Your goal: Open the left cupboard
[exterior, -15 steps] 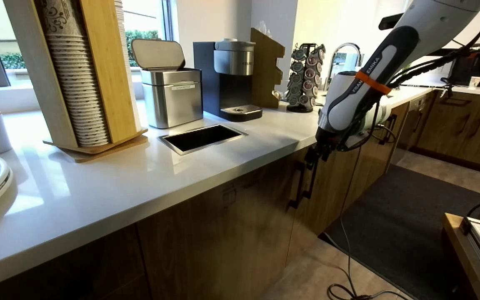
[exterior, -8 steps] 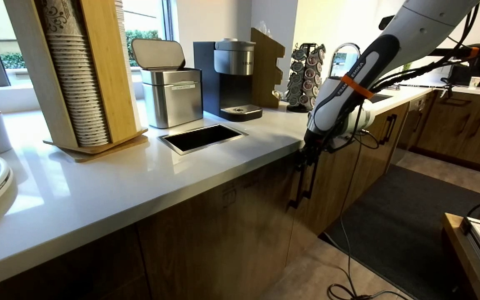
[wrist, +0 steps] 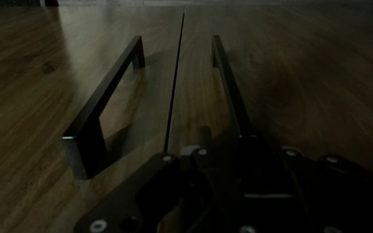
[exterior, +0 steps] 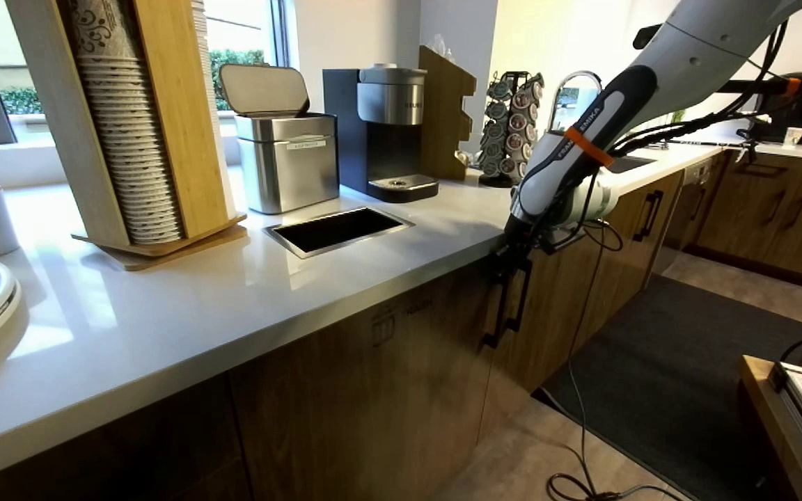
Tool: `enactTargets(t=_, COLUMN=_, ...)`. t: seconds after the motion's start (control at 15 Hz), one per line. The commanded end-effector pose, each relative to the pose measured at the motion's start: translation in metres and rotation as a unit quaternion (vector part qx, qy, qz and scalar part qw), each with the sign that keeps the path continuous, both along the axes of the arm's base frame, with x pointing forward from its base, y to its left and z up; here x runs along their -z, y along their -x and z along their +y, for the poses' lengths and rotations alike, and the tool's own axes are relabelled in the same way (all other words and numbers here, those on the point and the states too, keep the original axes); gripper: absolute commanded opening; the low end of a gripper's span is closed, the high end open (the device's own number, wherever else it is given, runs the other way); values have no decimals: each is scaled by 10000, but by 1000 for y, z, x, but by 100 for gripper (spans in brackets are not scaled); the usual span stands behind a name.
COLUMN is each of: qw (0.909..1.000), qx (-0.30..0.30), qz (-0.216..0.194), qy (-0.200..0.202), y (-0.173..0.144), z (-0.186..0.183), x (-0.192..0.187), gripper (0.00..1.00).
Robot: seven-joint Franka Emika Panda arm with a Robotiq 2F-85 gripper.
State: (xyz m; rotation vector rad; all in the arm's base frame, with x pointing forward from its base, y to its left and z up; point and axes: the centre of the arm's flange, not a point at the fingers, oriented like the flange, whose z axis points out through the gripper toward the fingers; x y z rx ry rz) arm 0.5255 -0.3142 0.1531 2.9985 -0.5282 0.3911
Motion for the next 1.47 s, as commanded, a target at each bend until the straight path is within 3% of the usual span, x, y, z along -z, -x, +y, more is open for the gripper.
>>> enactTargets(t=0.0, qw=10000, qx=-63, qz=17, qy=-47, y=3, z=-6, x=8, gripper=6)
enactTargets(t=0.13, qw=9999, qx=-50, qz=112, qy=-28, y=8, z=0, x=6, gripper=0)
enactTargets(t=0.53, qw=9977, qx=404, qz=444, qy=308, y=42, z=11, x=-6, gripper=3)
enactTargets(t=0.87, qw=9914, qx=1136, qz=656, qy=5, y=77, z=24, x=-6, gripper=3)
enactTargets(t=1.4, qw=9799, qx=1744, qz=813, qy=-517, y=132, z=39, x=-1, gripper=3)
